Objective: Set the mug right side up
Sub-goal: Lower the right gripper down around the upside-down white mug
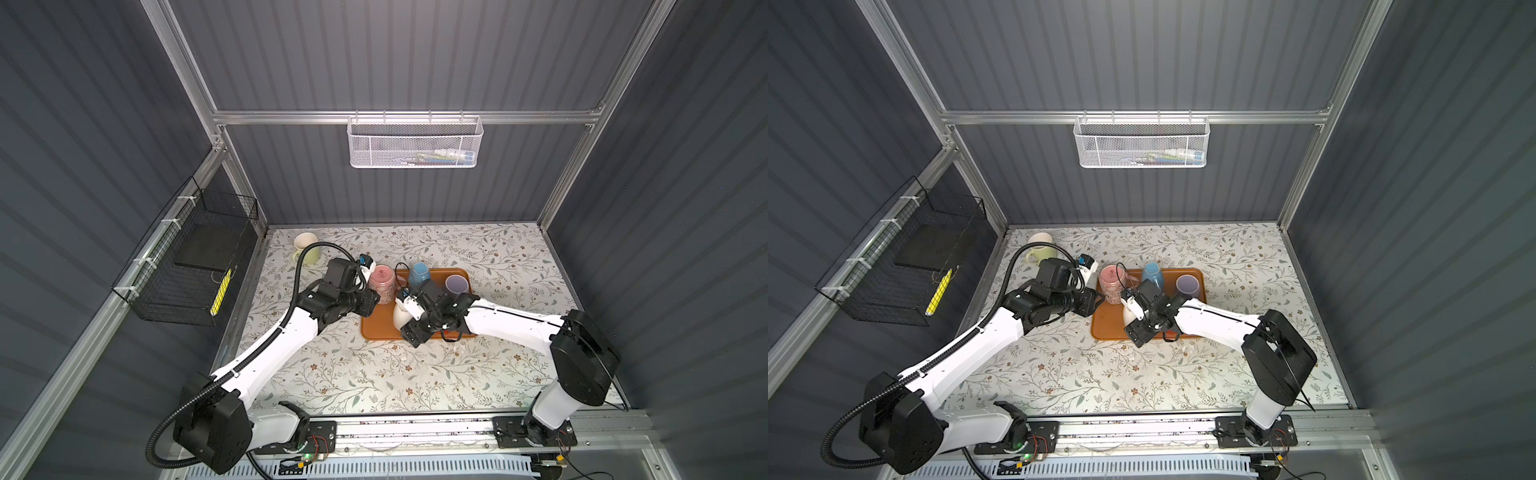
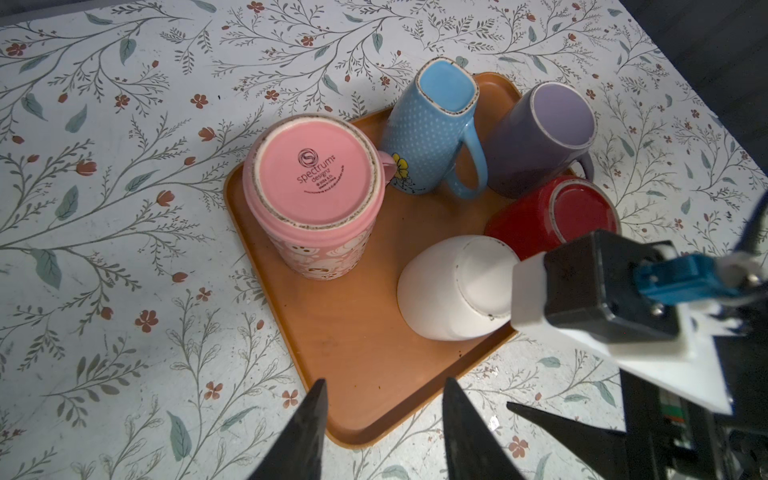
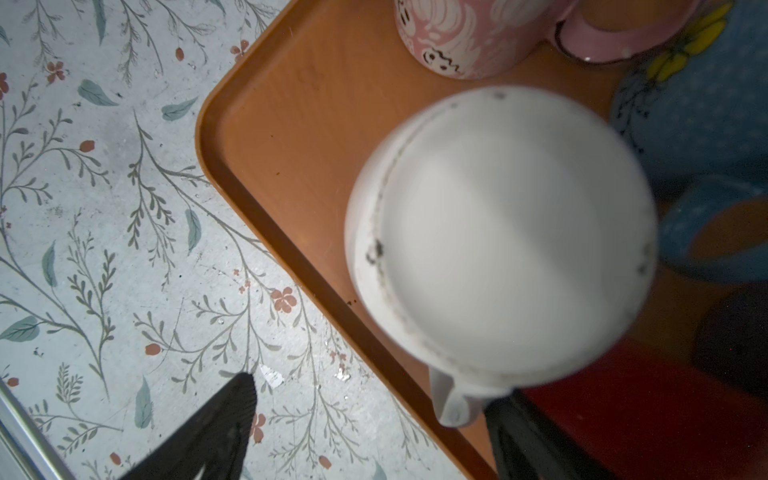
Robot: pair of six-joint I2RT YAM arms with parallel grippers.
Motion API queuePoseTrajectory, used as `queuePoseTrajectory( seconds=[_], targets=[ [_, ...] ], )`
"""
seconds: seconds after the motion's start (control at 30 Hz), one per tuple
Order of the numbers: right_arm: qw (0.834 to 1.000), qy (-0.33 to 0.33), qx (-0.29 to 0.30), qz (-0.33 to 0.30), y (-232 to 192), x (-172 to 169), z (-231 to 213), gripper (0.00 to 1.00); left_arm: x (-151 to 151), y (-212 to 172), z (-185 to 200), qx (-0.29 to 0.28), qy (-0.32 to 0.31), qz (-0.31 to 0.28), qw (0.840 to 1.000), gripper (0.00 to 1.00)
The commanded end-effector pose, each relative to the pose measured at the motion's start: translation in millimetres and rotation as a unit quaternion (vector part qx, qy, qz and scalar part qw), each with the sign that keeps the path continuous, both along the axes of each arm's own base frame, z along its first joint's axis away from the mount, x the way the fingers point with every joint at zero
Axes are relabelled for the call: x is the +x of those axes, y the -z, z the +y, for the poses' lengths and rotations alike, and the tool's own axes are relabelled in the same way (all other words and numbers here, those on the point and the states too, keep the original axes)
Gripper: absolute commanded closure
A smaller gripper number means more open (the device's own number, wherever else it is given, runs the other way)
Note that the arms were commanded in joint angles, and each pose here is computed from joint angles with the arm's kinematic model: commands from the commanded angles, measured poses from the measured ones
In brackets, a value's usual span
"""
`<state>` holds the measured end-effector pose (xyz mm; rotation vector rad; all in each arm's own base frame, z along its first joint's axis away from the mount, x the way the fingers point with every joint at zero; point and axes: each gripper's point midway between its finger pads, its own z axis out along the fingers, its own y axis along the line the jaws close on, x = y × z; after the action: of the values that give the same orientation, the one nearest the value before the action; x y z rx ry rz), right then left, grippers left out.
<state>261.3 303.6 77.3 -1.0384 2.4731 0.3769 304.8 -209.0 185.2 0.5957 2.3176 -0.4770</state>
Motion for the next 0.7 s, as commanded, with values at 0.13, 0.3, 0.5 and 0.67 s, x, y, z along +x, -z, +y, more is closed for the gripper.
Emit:
queuePoseTrajectory(
  seconds=[0.13,0.3,0.5,0.67],
  targets=[
    [1.000,0.020,0.013,-0.001,-2,-1,-1,0.13,-1,4,-2,-0.005,0.000,0.010,1.000,0.55],
    [1.000,0.019,0.019,0.005,0,-5,4,0.14,-1,5,-3,-0.005,0.001,0.012,1.000,0.55],
    [0.999,0.017,0.027,0.013,-1,-10,9,0.14,-1,6,-4,-0.006,0.002,0.014,1.000,0.55],
    [0.999,0.018,0.031,0.013,-2,-13,11,0.14,-2,7,-4,-0.007,0.002,0.014,1.000,0.55]
  ],
)
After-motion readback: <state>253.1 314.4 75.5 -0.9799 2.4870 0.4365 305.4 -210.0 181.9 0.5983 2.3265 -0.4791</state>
